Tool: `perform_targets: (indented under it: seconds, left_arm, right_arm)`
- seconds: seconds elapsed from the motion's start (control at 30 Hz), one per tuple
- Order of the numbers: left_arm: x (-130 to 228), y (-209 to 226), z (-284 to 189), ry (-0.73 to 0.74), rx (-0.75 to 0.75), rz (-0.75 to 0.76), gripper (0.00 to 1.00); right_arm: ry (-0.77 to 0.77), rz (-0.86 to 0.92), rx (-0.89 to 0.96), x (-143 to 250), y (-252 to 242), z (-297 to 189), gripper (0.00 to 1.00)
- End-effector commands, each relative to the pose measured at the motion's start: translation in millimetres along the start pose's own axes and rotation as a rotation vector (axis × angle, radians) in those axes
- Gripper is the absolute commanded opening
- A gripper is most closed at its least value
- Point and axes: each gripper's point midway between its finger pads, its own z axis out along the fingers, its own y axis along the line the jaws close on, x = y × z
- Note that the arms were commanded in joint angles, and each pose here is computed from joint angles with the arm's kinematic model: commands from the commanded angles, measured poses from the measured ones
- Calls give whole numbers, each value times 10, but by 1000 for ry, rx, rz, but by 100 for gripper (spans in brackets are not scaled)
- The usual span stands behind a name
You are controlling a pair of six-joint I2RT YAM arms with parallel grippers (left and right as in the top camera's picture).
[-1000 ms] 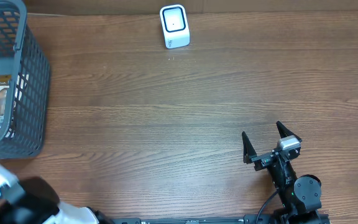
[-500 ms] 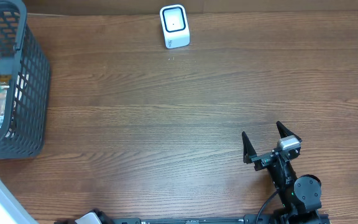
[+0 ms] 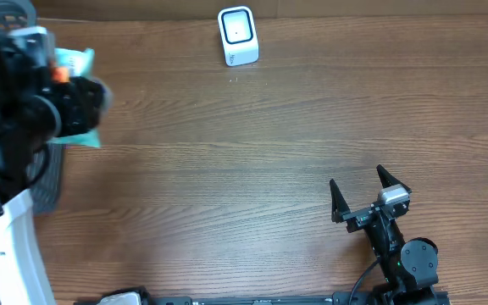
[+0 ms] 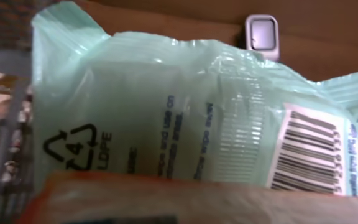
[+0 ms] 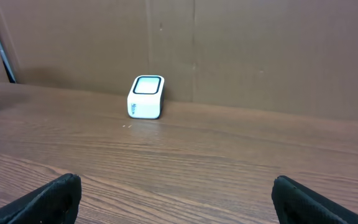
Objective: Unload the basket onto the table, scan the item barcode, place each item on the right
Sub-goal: 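Lift the packages out of the basket and carry them toward center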
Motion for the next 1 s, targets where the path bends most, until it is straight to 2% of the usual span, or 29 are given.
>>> perform_targets:
  seconds: [0.0,0.2,0.47,0.7,0.97]
  left_arm:
    - [150,-253,145,56,28,2,53]
    - [473,-664,532,171,59,53,52]
    - [998,-1499,1121,300,137,176,52]
    - [1651,-2321,1632,431,196,329,52]
    - [2271,-2800,1982,517,211,438,50]
  right_arm:
    - [0,-4,4,28,-11,2,100]
    - [0,-4,4,28,-11,2,100]
    - [0,-4,4,28,-11,2,100]
    - [0,-4,4,28,-11,2,100]
    - [0,-4,4,28,-11,2,100]
